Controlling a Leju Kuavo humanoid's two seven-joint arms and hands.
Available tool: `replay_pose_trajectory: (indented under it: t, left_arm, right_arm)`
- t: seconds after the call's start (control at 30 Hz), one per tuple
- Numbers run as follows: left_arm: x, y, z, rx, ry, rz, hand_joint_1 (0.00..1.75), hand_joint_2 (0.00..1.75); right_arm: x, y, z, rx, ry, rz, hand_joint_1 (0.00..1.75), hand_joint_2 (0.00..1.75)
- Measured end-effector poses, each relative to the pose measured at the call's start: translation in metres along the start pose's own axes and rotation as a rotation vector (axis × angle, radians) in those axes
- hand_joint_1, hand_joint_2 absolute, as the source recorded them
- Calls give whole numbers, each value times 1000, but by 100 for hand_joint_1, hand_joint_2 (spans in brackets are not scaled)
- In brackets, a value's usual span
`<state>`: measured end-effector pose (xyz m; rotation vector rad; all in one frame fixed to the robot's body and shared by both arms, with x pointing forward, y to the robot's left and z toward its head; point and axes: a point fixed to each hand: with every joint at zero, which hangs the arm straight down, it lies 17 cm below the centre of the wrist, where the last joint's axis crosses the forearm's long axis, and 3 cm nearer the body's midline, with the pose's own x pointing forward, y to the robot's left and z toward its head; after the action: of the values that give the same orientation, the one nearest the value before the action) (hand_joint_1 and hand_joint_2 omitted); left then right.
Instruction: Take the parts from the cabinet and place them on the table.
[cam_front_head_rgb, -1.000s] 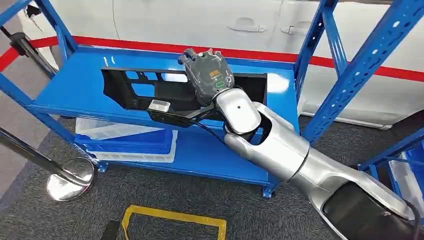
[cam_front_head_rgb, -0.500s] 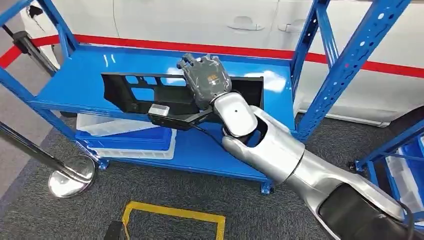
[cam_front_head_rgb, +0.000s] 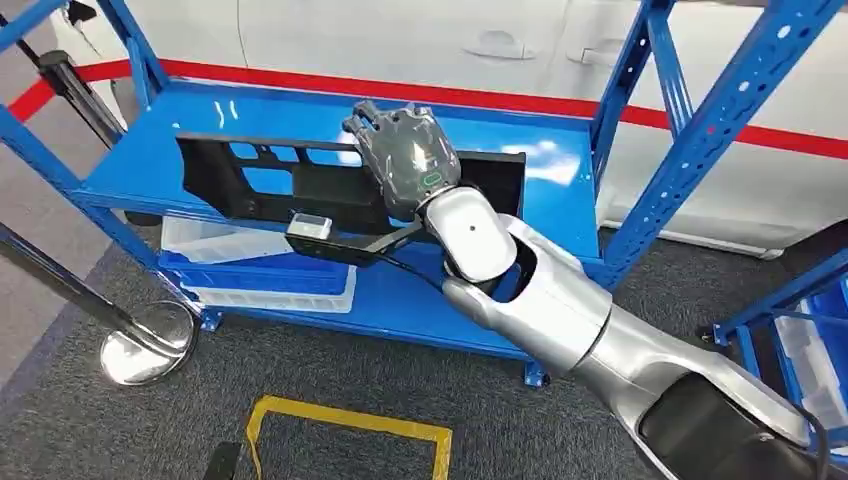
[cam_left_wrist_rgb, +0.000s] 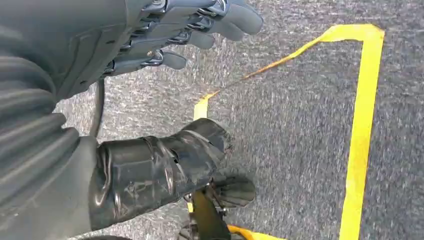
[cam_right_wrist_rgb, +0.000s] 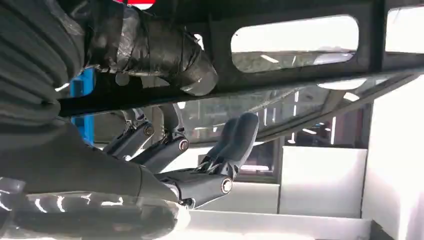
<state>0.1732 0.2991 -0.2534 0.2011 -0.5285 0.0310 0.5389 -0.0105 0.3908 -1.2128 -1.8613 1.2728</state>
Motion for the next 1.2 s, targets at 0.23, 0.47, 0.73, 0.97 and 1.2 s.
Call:
replay_pose_trajectory:
  t: [0.23,0.47,0.73,0.97,1.2]
  left_arm:
    - [-3,1,1,13,8,5,0,175]
    - [0,1,0,12,6,10,0,175]
    - [-1,-2,1,1,4,14,0,175]
    - [0,-3,1,-3,-1,18,0,175]
    - [-3,-3,2,-4,4,18,0,175]
  right_arm:
    - [10,-11,1,-23,-20,-14,175,175]
    - [13,-16,3,-35,-25,-25,175,175]
    - [10,-20,4,-44,-19,-33,175,175]
    - [11,-21,5,-42,-20,-54,175,175]
    - [9,-27,4,-53,-17,-60,175,175]
